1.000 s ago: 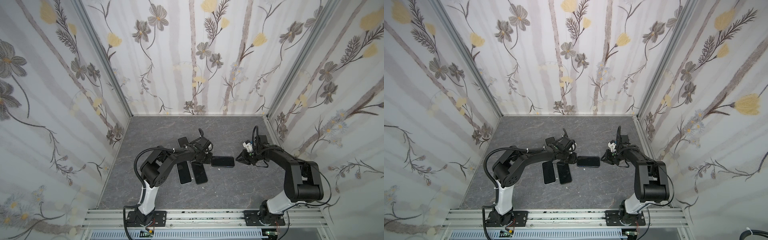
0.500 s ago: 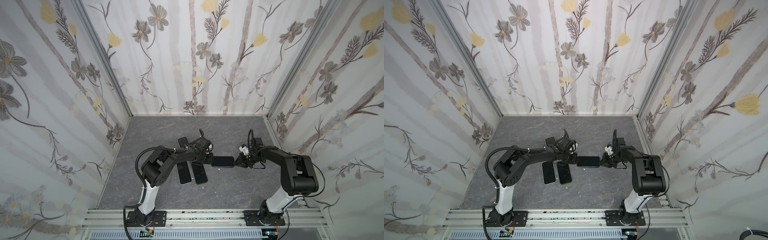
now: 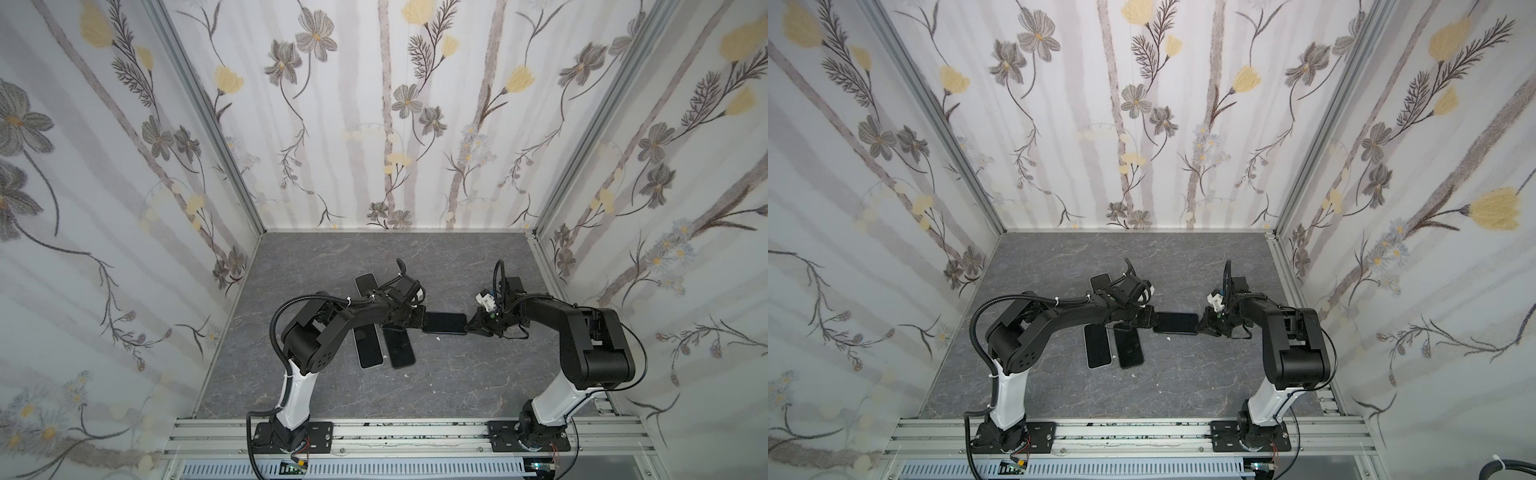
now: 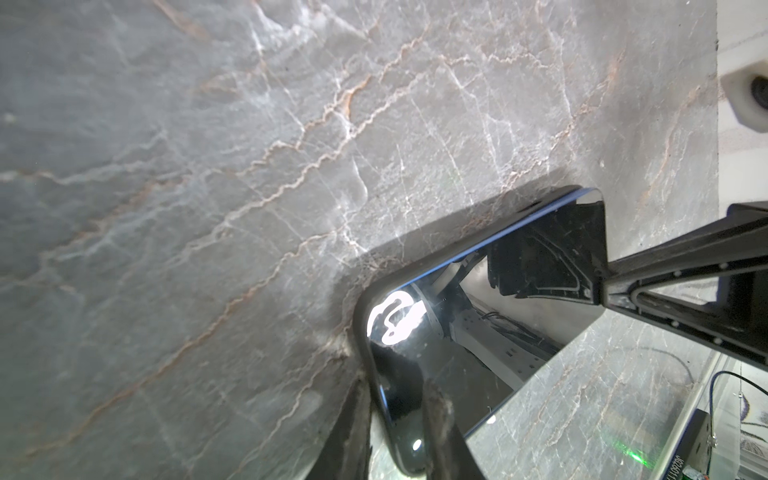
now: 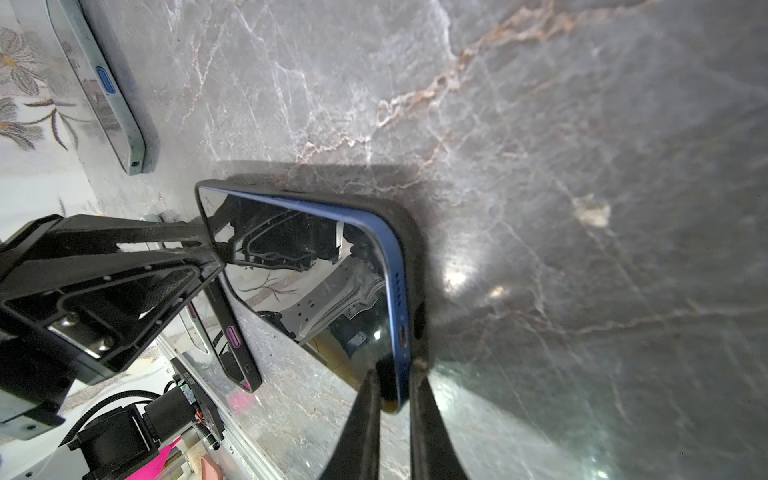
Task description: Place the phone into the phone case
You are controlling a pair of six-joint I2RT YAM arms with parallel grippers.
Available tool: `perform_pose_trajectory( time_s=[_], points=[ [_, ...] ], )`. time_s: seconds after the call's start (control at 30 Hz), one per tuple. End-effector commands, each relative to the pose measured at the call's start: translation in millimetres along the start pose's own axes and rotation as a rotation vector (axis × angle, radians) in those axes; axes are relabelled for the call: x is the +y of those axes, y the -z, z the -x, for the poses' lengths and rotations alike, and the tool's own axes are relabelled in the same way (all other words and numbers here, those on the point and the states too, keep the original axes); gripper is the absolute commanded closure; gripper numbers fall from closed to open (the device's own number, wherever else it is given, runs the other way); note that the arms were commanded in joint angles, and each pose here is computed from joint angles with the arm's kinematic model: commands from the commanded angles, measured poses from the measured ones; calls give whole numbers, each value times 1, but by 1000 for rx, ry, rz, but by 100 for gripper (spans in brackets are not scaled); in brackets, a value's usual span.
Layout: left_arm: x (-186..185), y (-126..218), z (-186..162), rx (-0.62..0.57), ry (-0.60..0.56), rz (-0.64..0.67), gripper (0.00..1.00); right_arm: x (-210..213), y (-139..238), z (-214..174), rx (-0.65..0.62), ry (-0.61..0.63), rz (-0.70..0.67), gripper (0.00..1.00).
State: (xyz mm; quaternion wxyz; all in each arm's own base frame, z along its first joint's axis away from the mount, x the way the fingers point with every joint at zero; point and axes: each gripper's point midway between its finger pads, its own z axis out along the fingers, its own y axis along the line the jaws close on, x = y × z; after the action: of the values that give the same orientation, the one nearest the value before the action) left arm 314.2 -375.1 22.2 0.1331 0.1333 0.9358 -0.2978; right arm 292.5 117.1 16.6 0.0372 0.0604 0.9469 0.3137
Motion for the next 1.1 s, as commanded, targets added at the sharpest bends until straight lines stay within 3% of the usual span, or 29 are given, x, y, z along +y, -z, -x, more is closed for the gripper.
perform_pose_trajectory(
  time_s=[0.0, 0.37, 0.57, 1.07],
  points=[
    [12, -3, -18, 61, 17, 49, 75, -15, -5, -15, 49, -3, -78, 87],
    [23, -4, -23, 72, 12, 95, 75, -4, 24, 3, -30, 64, -195, 80],
    [23, -4, -23, 72, 8, 94, 75, -1, 22, 4, -19, 77, -198, 86],
    [21, -3, -22, 65, 11, 83, 75, 1, 13, 0, -20, 68, -159, 87]
  ],
)
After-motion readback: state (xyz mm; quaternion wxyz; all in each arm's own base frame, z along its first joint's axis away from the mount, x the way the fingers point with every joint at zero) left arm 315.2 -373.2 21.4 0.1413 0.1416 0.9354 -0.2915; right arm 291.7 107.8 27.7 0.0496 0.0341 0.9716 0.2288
